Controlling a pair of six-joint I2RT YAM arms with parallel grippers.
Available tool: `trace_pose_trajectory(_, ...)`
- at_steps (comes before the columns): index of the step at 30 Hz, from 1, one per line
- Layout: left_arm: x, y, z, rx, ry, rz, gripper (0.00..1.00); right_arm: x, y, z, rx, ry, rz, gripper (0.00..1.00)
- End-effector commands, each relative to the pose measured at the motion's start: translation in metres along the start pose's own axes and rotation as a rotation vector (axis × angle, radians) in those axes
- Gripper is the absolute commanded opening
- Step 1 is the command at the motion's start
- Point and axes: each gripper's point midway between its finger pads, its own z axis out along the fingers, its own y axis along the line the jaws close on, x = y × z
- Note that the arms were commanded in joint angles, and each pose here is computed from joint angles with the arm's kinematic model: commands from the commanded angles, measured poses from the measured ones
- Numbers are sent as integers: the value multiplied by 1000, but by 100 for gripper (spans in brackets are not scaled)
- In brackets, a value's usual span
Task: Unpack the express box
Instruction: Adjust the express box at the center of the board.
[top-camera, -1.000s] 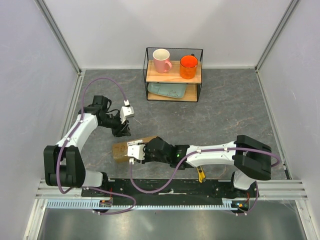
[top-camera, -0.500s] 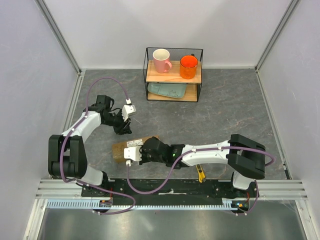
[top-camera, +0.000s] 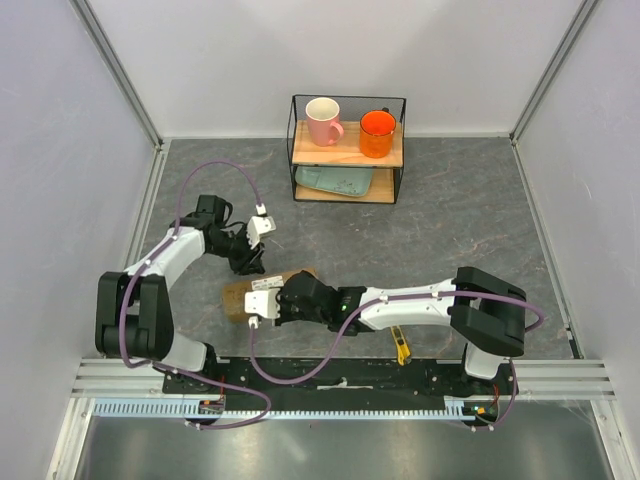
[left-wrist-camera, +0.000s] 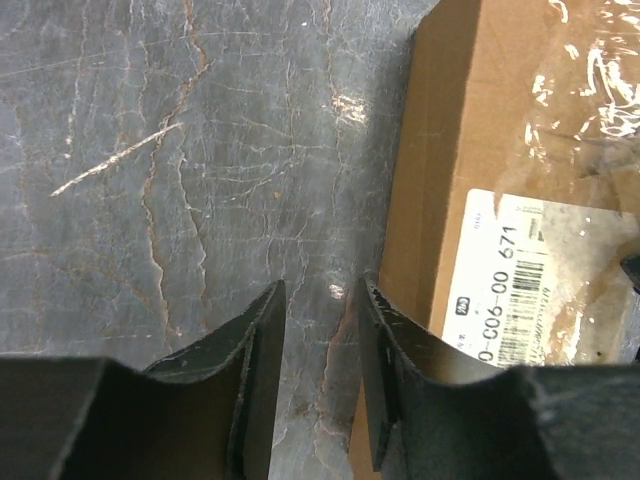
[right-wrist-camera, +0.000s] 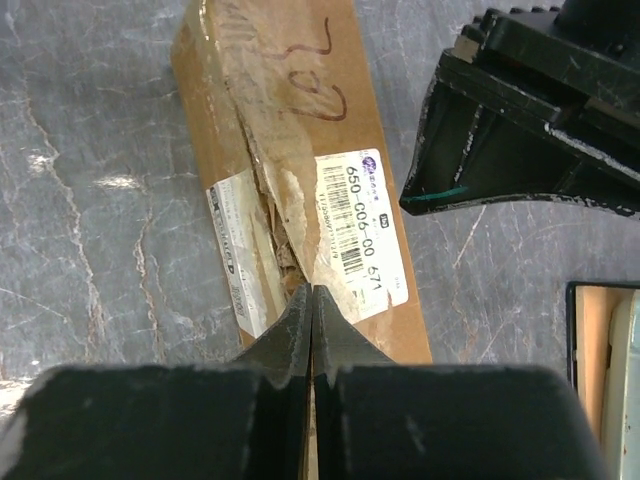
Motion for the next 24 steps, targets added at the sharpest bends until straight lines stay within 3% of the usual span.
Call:
trace_pose_trajectory(1,-29,3,-26,-59,-51,88,44,-31,-45,-12,145,-79,38,0)
trace_pose_trajectory(8,-60,-12,-71,-107,-126,213,51,-32,-58,-22,184,-93,80,0)
trace_pose_trajectory(15,-45,-69,-71,71,-142,324,53,-22,-62,-24,208,-78,119,0)
trace_pose_trajectory(22,-31,-92,-65,143,-150,317,53,-7,-56,-28,185,-58,117,0)
trace_pose_trajectory(24,-27,-91,-61,134,-152,325,53,2,-51,-29,173,-38,92,6)
